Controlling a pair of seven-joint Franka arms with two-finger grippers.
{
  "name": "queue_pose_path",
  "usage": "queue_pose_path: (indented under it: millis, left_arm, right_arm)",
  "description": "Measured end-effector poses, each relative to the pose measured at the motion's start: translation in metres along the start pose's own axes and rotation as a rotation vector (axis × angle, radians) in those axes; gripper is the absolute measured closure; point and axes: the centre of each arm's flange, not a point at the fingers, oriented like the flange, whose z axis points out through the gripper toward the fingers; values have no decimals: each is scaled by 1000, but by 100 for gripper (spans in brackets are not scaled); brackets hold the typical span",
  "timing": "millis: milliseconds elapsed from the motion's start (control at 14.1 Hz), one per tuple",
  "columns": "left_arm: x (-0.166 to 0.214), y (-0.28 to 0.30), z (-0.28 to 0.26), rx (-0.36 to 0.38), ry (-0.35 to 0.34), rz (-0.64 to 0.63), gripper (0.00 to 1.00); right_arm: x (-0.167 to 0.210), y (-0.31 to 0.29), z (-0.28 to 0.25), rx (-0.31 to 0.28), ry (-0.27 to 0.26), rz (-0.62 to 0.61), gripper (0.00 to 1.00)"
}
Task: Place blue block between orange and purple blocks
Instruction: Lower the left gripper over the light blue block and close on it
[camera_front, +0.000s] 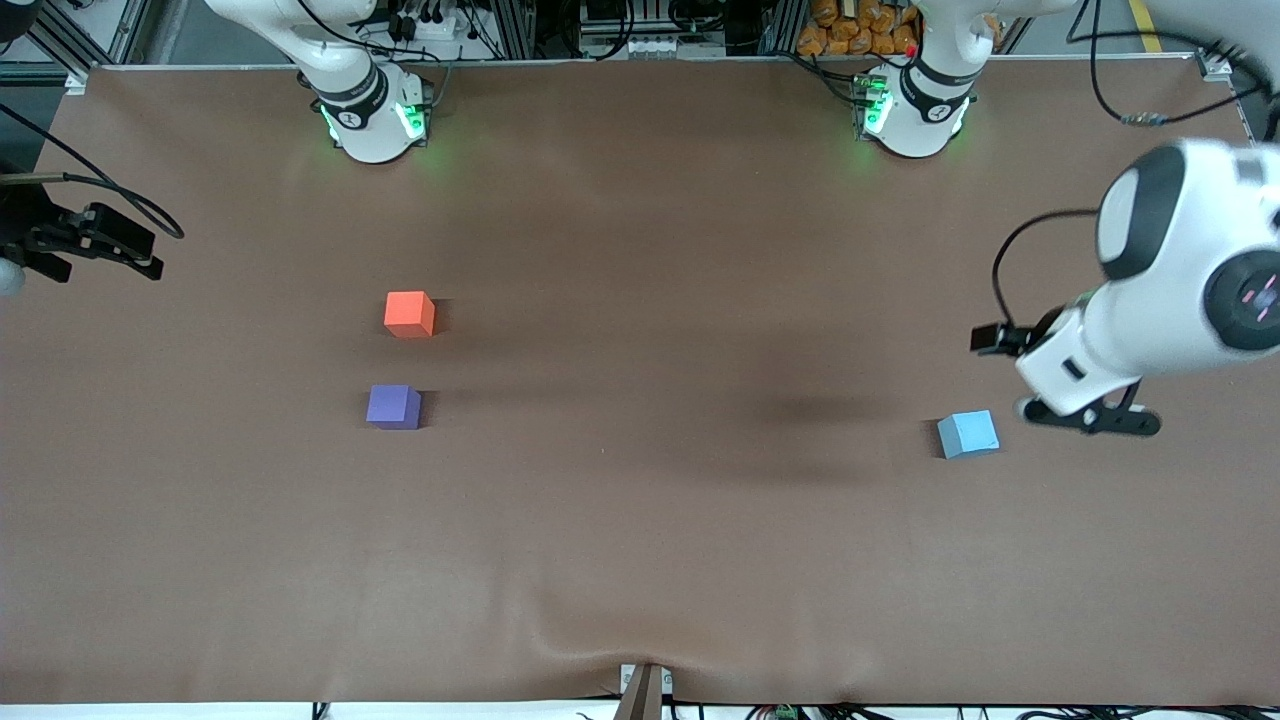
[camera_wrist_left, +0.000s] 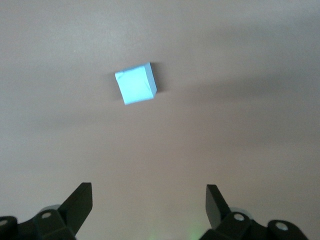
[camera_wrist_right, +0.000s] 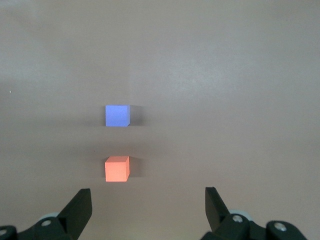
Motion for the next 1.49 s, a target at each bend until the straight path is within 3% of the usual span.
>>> queue_pose_path:
  millis: [213, 498, 925, 1494]
  left_arm:
    - [33, -26, 41, -19, 39, -129, 0]
    - [52, -64, 88, -39, 47, -202, 0]
    - [55, -57, 134, -52, 107, -198, 0]
    - [47, -48, 185, -60, 131, -178, 0]
  right_arm:
    - [0, 0, 0, 0, -1, 0, 0]
    - [0, 0, 1, 0, -5, 0, 0]
    - [-1, 0, 1, 0, -6, 0, 0]
    - [-1, 0, 1, 0, -13, 0, 0]
